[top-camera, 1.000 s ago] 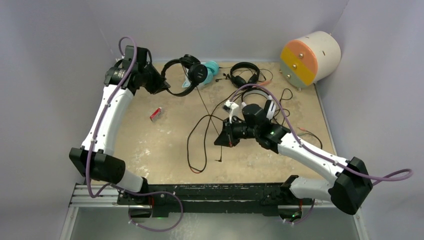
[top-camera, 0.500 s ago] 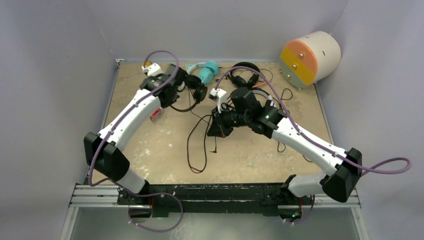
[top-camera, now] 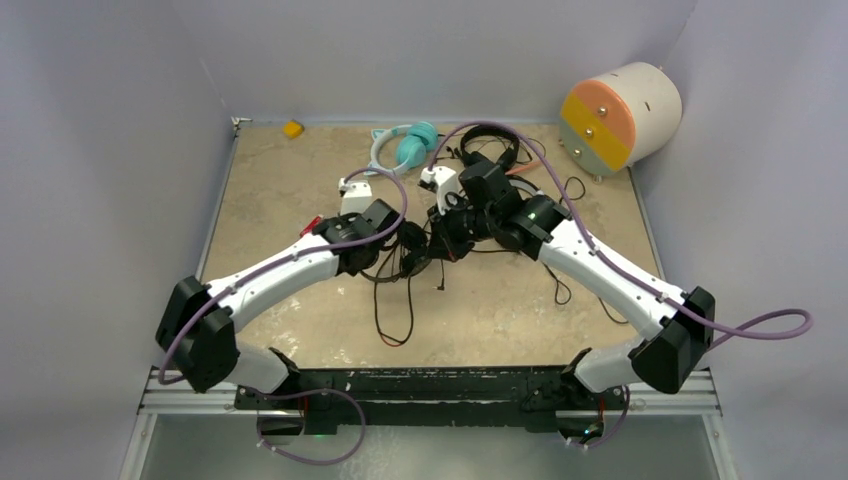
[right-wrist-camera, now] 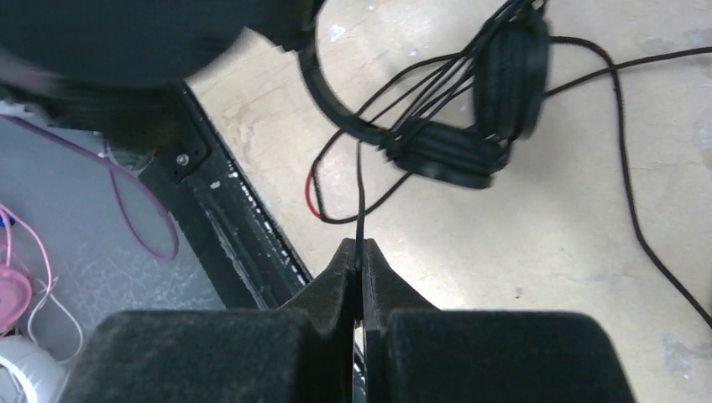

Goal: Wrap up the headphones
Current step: Wrap the headphones cable around the headphones.

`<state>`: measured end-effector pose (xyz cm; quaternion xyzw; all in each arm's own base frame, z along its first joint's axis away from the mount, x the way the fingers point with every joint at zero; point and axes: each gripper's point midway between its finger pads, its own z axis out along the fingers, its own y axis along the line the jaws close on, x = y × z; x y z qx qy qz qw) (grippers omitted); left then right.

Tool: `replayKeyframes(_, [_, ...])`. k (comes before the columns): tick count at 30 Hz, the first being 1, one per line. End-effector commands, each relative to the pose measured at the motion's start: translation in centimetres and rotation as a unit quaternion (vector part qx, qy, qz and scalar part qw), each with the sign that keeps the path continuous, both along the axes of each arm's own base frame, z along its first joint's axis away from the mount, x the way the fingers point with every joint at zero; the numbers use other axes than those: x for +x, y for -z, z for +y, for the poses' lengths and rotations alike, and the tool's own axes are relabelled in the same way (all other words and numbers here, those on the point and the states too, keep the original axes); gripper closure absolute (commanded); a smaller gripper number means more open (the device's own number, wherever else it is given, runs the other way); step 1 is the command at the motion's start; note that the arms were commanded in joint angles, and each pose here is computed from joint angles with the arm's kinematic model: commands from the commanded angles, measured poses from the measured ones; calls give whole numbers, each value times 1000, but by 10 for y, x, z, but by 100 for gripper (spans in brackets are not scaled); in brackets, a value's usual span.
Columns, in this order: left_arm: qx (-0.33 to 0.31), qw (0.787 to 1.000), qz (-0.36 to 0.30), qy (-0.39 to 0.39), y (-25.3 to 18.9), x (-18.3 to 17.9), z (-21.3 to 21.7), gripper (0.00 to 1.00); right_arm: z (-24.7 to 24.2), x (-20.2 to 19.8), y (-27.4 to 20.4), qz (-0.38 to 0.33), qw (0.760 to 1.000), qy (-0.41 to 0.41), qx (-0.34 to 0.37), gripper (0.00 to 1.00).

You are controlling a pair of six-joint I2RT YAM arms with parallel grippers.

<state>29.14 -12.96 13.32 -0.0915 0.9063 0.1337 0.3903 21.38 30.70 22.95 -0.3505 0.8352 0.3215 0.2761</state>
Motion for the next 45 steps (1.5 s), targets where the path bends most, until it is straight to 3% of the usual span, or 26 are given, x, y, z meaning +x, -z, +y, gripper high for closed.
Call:
replayKeyframes(1, [-45, 992, -23, 117, -15, 4, -26, 100, -15, 16, -29, -42, 998, 21, 38, 100])
replayKeyframes(3, [-77, 979, -13, 186, -11, -6, -45, 100, -21, 20, -34, -62, 997, 23, 51, 100])
replayKeyframes(8, [-113, 957, 10, 266, -9, -26, -67, 100, -31, 15, -32, -113, 992, -2, 52, 100])
replayKeyframes(16, [-27, 945, 81, 314, 9, -55, -61, 100, -61, 47, 0, -125, 987, 69, -67, 100])
replayKeyframes(21, [-51, 928, 88, 358, 3, -69, -75, 100, -72, 61, 25, -119, 980, 103, -119, 100])
replayKeyframes(24, [-80, 918, 80, 380, -9, -74, -86, 100, -73, 65, 37, -106, 980, 112, -125, 84])
replayKeyframes(27, [-105, 910, 82, 393, -16, -80, -93, 100, -71, 65, 46, -83, 984, 116, -104, 82])
replayKeyframes(36, [-183, 885, 102, 415, -28, -103, -112, 100, -47, 50, 67, -17, 997, 80, -7, 98])
replayKeyframes(45, [-287, 878, 108, 368, -45, -90, -103, 100, -28, 41, 87, 38, 992, 84, 85, 94])
